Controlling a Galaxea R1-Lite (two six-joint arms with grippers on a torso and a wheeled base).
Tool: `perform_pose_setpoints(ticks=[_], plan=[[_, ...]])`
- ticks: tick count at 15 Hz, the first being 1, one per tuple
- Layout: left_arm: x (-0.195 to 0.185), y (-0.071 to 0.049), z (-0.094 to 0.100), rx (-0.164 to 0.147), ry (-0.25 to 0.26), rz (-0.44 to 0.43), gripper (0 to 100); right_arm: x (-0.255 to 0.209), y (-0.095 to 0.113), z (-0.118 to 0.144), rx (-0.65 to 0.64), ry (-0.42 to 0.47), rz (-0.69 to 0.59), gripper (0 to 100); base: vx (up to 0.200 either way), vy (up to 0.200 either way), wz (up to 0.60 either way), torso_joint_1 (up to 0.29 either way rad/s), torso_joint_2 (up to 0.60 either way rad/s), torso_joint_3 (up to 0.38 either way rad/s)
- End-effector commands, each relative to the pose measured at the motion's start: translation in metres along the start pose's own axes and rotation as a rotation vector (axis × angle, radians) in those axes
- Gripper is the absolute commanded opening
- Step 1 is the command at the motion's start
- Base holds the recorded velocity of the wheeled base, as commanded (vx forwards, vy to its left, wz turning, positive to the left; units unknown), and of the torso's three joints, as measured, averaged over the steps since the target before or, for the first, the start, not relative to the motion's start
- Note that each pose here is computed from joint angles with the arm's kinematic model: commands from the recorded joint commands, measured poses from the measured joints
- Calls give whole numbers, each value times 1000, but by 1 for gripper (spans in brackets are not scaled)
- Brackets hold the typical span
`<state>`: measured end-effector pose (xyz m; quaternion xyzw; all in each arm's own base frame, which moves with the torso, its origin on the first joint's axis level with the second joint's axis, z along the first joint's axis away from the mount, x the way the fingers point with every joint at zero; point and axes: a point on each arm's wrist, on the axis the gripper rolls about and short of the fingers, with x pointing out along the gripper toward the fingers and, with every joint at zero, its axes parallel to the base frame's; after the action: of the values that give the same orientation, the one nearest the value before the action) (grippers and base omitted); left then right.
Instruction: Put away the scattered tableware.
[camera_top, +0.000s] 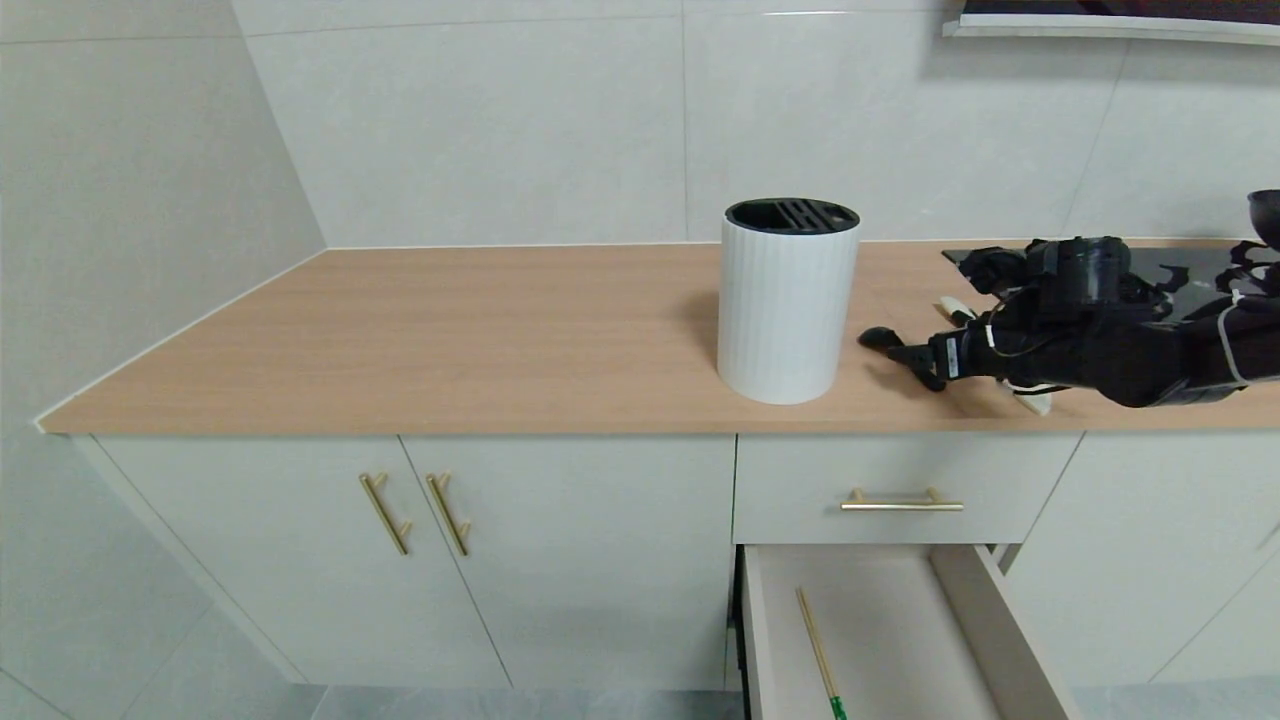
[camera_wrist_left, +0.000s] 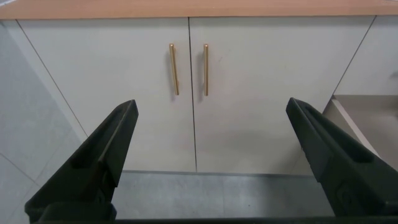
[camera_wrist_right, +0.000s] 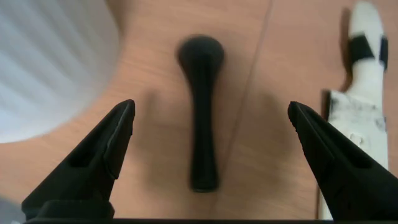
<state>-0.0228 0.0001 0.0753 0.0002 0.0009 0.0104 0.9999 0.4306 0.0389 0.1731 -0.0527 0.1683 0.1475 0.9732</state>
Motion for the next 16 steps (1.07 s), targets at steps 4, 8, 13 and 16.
perform_pose_setpoints(ticks=[4, 8, 13, 16], plan=[[0, 0, 0, 0, 1, 1, 100, 11, 4, -11, -1, 31, 9, 100, 0, 0, 0, 0, 0, 0], [0, 0, 0, 1, 1, 1, 100, 17, 4, -16, -4, 43, 11, 100, 0, 0, 0, 0, 0, 0], [0, 0, 0, 0, 1, 1, 100, 21, 4, -19, -3, 50, 10, 0, 0, 0, 0, 0, 0, 0], [0, 0, 0, 0, 1, 1, 100, 21, 3, -18, -4, 47, 5, 0, 0, 0, 0, 0, 0, 0]])
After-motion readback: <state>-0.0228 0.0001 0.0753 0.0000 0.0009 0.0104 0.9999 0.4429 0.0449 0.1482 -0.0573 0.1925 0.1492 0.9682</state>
